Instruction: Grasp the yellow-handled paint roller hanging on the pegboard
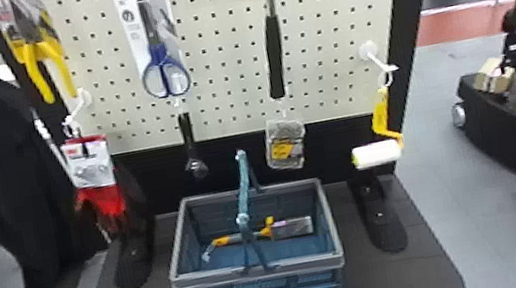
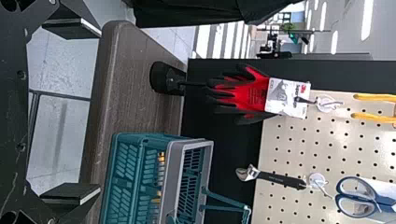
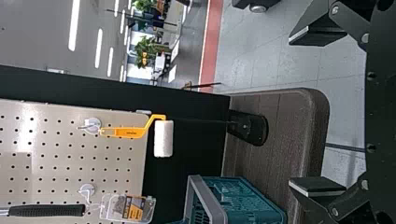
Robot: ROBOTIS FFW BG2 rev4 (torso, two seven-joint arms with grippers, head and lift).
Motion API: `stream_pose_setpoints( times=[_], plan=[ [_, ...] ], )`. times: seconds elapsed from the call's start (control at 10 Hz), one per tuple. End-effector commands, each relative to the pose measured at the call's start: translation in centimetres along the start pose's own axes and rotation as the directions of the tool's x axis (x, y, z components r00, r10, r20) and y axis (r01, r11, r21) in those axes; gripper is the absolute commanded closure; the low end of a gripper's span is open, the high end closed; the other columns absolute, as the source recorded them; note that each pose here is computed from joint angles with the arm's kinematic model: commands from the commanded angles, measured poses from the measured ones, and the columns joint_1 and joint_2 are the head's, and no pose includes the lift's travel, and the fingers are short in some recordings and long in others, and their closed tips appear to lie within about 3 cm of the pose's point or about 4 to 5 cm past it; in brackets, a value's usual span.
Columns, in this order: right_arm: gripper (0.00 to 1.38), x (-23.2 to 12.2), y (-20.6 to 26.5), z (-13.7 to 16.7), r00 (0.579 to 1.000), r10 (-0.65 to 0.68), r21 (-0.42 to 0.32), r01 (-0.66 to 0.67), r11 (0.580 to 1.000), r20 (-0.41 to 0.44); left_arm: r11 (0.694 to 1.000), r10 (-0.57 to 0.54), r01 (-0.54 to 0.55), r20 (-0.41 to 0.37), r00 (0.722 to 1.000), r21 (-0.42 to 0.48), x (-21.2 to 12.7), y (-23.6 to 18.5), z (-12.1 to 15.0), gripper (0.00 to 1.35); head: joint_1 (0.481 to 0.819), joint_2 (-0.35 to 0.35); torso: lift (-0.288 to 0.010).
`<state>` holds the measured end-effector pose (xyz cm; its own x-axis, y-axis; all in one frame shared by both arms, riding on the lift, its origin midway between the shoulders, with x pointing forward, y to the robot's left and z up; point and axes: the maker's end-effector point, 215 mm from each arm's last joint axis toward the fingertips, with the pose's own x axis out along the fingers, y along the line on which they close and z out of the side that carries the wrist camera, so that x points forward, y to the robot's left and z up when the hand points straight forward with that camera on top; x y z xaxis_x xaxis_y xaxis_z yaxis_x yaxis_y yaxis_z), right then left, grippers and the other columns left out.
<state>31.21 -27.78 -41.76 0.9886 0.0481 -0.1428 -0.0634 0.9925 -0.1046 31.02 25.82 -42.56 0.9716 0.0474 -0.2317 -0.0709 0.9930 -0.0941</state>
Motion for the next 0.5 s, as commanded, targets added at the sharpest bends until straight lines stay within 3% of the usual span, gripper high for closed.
stream_pose_setpoints(
  times=[0.0, 0.4],
  plan=[
    [0.22, -0.01, 0.01, -0.06, 1.000, -0.001, 0.001, 0.001, 1.000, -0.001, 1.000, 0.001, -0.001, 0.000, 1.000, 0.001, 0.00, 0.05, 0.00, 0.14, 0.549, 0.000, -0.100],
    [0.22, -0.01, -0.02, -0.06, 1.000, -0.002, 0.001, 0.002, 1.000, -0.001, 1.000, -0.001, 0.001, 0.005, 1.000, 0.000, 0.07, -0.04, 0.17, 0.14, 0.549, 0.000, -0.100]
  ],
)
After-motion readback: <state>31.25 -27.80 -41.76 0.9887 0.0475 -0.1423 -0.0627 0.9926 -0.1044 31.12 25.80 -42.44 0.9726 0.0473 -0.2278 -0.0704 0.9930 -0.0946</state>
